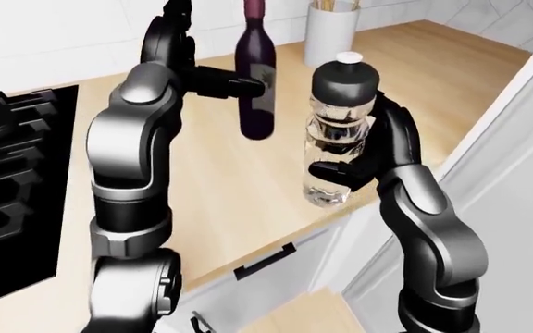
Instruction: Move the drinks to the dining counter.
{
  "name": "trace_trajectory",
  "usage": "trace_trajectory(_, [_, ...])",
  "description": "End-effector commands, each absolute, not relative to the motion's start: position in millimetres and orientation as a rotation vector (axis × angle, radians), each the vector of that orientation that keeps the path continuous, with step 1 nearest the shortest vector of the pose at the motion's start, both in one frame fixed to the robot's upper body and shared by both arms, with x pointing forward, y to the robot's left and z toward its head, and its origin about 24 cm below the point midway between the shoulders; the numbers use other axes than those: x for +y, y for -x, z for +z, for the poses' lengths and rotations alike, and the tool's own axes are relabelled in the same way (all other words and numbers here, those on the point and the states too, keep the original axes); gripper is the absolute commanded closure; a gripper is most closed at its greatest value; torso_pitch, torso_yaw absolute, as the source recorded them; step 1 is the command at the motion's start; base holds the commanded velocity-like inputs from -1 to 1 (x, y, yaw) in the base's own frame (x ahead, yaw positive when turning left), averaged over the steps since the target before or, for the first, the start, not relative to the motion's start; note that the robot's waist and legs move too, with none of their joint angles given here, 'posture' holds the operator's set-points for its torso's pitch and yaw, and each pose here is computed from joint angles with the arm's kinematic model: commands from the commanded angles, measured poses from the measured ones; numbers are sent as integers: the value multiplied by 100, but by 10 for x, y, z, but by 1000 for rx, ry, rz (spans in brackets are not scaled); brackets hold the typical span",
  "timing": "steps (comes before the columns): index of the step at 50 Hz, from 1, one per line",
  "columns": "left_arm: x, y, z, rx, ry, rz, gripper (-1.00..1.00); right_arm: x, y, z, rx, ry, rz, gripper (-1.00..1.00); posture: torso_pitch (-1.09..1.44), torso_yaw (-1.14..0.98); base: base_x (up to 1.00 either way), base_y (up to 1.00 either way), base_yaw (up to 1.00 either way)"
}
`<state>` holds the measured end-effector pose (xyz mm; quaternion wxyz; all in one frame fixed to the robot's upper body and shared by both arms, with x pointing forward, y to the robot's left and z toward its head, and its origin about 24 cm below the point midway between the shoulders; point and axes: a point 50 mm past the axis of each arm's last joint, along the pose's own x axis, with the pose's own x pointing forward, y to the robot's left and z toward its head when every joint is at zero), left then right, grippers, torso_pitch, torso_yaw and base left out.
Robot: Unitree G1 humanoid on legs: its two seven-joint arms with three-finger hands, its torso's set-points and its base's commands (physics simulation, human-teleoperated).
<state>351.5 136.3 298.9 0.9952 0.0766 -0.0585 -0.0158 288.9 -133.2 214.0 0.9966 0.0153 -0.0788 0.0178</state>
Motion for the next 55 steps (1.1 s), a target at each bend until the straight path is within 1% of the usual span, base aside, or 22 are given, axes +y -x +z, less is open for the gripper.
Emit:
trace_trajectory(1, [1319,-3462,3196,-220,-156,-41,-100,-1325,-2832,2329,-268,-42,42,100,0,0,0,0,0])
trace_trajectory(21, [1222,-3630,2980,-165,-196,-69,-100,-1342,-2833,2329,-266,-49,37,100,0,0,0,0,0])
trace_trajectory(44, [1038,-3761,3005,-145,-190,-121,-100,-1353,-2844,2334,-265,-48,35,100,0,0,0,0,0])
trace_trajectory(55, [1013,-3957,2891,-109,-146,-130,-100,-1361,-2853,2337,-266,-50,33,100,0,0,0,0,0])
